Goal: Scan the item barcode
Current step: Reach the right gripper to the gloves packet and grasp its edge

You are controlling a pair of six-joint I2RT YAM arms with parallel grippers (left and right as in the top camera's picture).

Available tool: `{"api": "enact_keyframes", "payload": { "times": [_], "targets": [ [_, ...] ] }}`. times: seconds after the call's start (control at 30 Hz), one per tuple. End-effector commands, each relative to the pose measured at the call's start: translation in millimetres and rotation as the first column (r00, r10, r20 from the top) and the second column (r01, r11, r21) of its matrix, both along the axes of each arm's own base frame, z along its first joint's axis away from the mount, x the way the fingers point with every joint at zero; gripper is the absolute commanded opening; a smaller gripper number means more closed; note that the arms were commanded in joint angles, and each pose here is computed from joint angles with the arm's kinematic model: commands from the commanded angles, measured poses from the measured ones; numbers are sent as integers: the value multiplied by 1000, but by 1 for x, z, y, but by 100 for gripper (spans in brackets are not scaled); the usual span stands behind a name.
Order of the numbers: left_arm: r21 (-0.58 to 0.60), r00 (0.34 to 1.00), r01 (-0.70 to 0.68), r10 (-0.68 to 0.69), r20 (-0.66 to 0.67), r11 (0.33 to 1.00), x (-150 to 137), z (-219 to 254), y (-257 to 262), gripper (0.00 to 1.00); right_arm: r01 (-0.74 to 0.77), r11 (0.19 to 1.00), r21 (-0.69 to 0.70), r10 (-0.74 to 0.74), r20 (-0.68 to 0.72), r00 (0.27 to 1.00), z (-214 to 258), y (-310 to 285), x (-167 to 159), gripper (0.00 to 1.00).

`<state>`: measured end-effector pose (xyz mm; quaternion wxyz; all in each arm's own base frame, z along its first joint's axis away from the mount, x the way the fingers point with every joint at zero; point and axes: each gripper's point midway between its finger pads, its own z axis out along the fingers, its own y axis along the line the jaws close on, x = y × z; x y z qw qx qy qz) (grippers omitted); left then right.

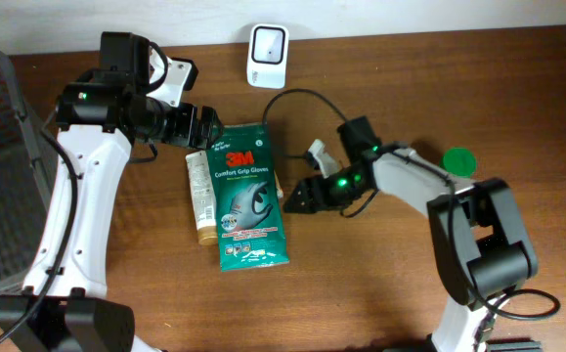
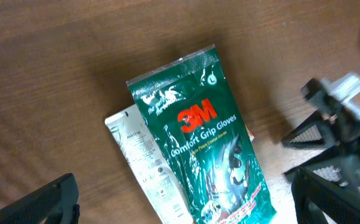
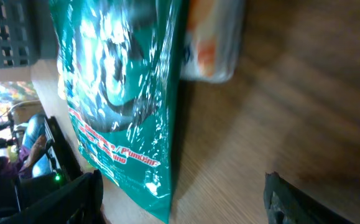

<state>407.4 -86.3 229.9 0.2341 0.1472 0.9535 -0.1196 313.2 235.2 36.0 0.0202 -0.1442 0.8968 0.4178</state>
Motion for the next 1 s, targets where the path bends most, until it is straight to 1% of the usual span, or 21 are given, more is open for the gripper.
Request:
{"api": "enact_keyframes", "payload": {
  "times": [0.0,0.13,0.27,0.33,0.4,0.43,0.5,0.53,0.57,0.6,0.63,0.7,0.73,0.87,0.9,0.97],
  "targets": [
    [-6,1000,12,-12,20,1000,2,6,-1,99,60,998,27,-57,-88,994,-6,11,-14,79],
    [-6,1000,12,-12,20,1000,2,6,-1,99,76,996,47,-72,-94,993,-13,21,-19,78],
    [-6,1000,12,-12,20,1000,2,6,-1,99,79,994,76,-71,-104,992,-15,47,-30,78],
    [-6,1000,12,-12,20,1000,2,6,-1,99,105,994,33,-100,-126,987,-26,61,-35,78],
    [-6,1000,12,-12,19,1000,2,6,-1,99,122,992,22,-117,-158,980,-38,70,-37,74],
    [-6,1000,12,-12,19,1000,2,6,-1,99,133,991,16,-128,-172,977,-44,71,-37,71],
    [-6,1000,12,-12,20,1000,2,6,-1,100,169,986,-1,-166,-203,965,-53,68,-34,58],
    [-6,1000,12,-12,20,1000,2,6,-1,99,174,985,0,-171,-201,965,-53,67,-32,49],
    [-6,1000,12,-12,20,1000,2,6,-1,99,180,984,0,-177,-200,964,-53,65,-30,43],
    [-6,1000,12,-12,19,1000,2,6,-1,99,186,983,1,-182,-200,963,-52,64,-28,32],
    [-6,1000,12,-12,20,1000,2,6,-1,99,195,981,-1,-191,-203,960,-52,61,-26,19],
    [-6,1000,12,-12,20,1000,2,6,-1,99,205,979,4,-200,-202,959,-50,58,-22,7],
    [-6,1000,12,-12,19,1000,2,6,-1,99,213,977,5,-208,-199,958,-47,55,-20,4],
    [-6,1000,12,-12,20,1000,2,6,-1,99,199,980,32,-195,-89,977,-12,40,-8,4],
    [-6,1000,12,-12,20,1000,2,6,-1,99,201,979,13,-201,-38,979,5,29,-6,4],
    [-6,1000,12,-12,20,1000,2,6,-1,99,213,977,-27,-212,12,977,21,16,-7,4]
  ]
}}
